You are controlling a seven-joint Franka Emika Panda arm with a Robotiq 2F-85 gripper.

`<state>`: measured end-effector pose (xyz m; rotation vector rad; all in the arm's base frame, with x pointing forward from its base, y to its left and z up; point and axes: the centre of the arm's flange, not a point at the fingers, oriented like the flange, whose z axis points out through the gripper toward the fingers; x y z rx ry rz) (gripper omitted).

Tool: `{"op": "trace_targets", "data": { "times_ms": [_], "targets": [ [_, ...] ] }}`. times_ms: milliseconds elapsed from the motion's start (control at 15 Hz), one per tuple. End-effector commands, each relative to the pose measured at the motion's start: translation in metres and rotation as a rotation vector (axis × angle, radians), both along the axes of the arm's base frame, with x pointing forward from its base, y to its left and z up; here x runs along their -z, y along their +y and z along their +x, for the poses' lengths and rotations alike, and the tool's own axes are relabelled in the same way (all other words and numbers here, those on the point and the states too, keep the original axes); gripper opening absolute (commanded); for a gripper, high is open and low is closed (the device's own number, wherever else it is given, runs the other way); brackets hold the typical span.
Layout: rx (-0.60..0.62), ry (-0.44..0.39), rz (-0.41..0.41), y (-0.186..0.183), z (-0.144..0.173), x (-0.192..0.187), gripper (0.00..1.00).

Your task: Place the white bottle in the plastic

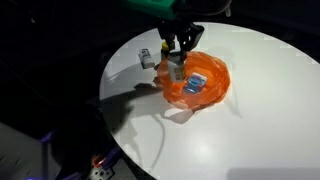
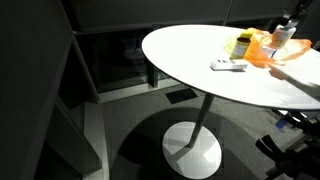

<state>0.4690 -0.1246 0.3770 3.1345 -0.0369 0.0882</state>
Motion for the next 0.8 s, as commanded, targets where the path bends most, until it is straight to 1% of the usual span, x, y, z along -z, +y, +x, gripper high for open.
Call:
{"op": "trace_targets", "data": {
  "times_ms": [0, 333, 600, 733],
  "targets": [
    [-0.02, 0.001, -0.001, -0.007, 0.023, 0.007, 0.19],
    [-0.041, 0.006, 0.012, -0.008, 0.042, 0.018, 0.19],
    [-0.068, -0.01, 0.042, -0.002, 0.053, 0.021, 0.19],
    [-0.072, -0.018, 0.07, -0.001, 0.055, 0.025, 0.19]
  ]
}}
